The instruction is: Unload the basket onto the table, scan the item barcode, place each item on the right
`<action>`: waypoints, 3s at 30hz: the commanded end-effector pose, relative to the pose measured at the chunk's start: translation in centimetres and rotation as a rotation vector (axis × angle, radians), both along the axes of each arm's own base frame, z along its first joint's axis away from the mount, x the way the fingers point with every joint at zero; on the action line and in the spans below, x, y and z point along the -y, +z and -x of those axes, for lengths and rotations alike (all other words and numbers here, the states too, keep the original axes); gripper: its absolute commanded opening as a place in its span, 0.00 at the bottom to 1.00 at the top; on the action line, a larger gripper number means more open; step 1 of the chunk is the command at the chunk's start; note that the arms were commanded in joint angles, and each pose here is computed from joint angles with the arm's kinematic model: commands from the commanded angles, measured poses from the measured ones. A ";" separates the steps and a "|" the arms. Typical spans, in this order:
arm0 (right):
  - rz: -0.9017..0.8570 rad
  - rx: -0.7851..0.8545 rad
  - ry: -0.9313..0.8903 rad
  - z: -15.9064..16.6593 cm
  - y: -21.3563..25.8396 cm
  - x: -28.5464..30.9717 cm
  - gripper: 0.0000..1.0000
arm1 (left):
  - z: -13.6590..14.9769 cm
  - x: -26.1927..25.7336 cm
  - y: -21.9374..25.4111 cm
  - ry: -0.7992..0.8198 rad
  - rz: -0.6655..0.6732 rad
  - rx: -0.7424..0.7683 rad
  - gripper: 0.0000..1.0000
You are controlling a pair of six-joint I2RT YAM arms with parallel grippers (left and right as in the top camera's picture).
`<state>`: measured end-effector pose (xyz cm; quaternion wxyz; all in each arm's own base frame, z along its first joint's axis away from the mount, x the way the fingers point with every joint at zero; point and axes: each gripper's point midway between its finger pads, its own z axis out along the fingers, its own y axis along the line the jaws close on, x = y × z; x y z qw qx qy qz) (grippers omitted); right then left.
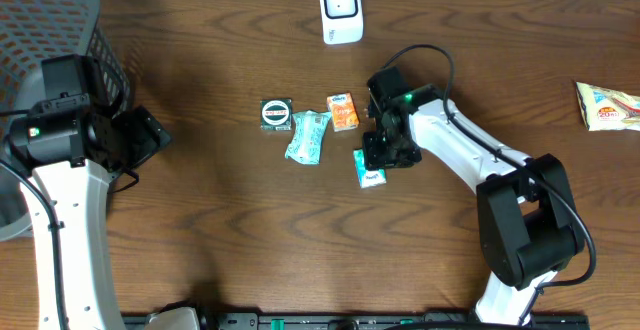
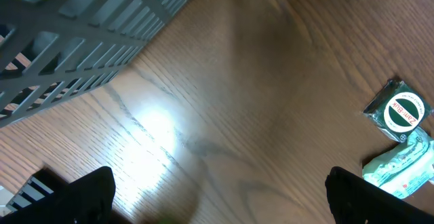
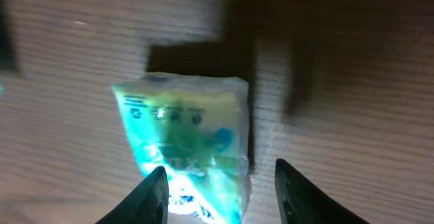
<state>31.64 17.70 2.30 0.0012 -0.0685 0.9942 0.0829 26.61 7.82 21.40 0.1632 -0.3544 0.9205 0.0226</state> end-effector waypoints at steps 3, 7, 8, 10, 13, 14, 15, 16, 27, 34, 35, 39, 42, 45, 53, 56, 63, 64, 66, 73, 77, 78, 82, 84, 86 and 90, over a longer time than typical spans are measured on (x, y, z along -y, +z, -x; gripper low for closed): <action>-0.006 0.002 -0.004 0.9 -1.1 0.0 0.44 | 0.3 -0.3 0.0 0.014 -0.013 -0.005 0.98; -0.042 0.010 -0.001 0.8 -1.3 -0.6 0.43 | 0.3 -0.3 0.0 0.014 -0.013 -0.005 0.98; -0.042 0.011 -0.001 0.8 -1.3 -0.6 0.42 | 0.3 -0.3 0.0 0.014 -0.013 -0.005 0.98; -0.044 0.015 -0.001 0.7 -1.3 -0.7 0.36 | 0.3 -0.3 0.0 0.014 -0.013 -0.005 0.97; -0.044 0.016 -0.005 0.6 -1.3 -0.6 0.22 | 0.3 -0.3 0.0 0.014 -0.013 -0.005 0.97; -0.045 0.016 -0.007 0.6 -1.3 -0.5 0.19 | 0.3 -0.3 0.0 0.014 -0.013 -0.005 0.98; -0.045 0.016 -0.010 0.5 -1.3 -0.4 0.15 | 0.3 -0.3 0.0 0.014 -0.013 -0.005 0.98; -0.044 0.014 -0.015 0.5 -1.3 -0.2 0.11 | 0.3 -0.3 0.0 0.014 -0.013 -0.005 0.98; -0.287 -0.060 0.009 0.4 0.2 -0.6 0.01 | 0.3 -0.3 0.0 0.014 -0.013 -0.005 0.98; -0.752 -0.040 0.151 0.3 5.1 -2.8 0.01 | 0.3 -0.3 0.0 0.014 -0.013 -0.005 0.98; -0.809 -0.032 0.165 0.3 5.9 -3.0 0.01 | 0.3 -0.3 0.0 0.014 -0.013 -0.005 0.98; -0.948 0.003 0.188 0.0 7.9 -3.1 0.01 | 0.3 -0.3 0.0 0.014 -0.013 -0.005 0.97; -0.904 0.012 0.178 -0.3 7.3 -2.3 0.01 | 0.3 -0.3 0.0 0.014 -0.013 -0.005 0.98; -0.807 0.009 0.170 -0.3 5.7 -1.4 0.01 | 0.3 -0.3 0.0 0.014 -0.013 -0.005 0.98; -0.806 -0.031 0.155 1.4 3.9 -1.2 0.01 | 0.3 -0.3 0.0 0.014 -0.013 -0.005 0.98; -0.890 -0.024 0.159 1.7 4.5 -1.9 0.01 | 0.3 -0.3 0.0 0.014 -0.013 -0.005 0.98; -0.686 -0.051 0.073 1.2 1.6 0.0 0.01 | 0.3 -0.3 0.0 0.014 -0.013 -0.005 0.98; -0.628 -0.059 0.046 1.1 0.9 0.7 0.01 | 0.3 -0.3 0.0 0.014 -0.013 -0.005 0.98; -0.514 -0.069 0.010 1.1 -0.4 2.1 0.01 | 0.3 -0.3 0.0 0.014 -0.013 -0.005 0.97; -0.336 -0.107 -0.065 1.6 -2.0 4.6 0.24 | 0.3 -0.3 0.0 0.014 -0.013 -0.005 0.98; -0.316 -0.118 -0.078 1.5 -1.6 4.9 0.47 | 0.3 -0.3 0.0 0.014 -0.013 -0.005 0.98; -0.295 -0.121 -0.087 1.4 -1.4 5.2 0.48 | 0.3 -0.3 0.0 0.014 -0.013 -0.005 0.98; -0.232 -0.123 -0.093 0.7 0.5 6.0 0.48 | 0.3 -0.3 0.0 0.014 -0.013 -0.005 0.98; -0.228 -0.117 -0.088 0.3 1.8 5.9 0.48 | 0.3 -0.3 0.0 0.014 -0.013 -0.005 0.97; -0.229 -0.112 -0.079 0.1 2.8 5.6 0.48 | 0.3 -0.3 0.0 0.014 -0.013 -0.005 0.98; -0.231 -0.101 -0.049 0.3 3.3 4.6 0.45 | 0.3 -0.3 0.0 0.014 -0.013 -0.005 0.98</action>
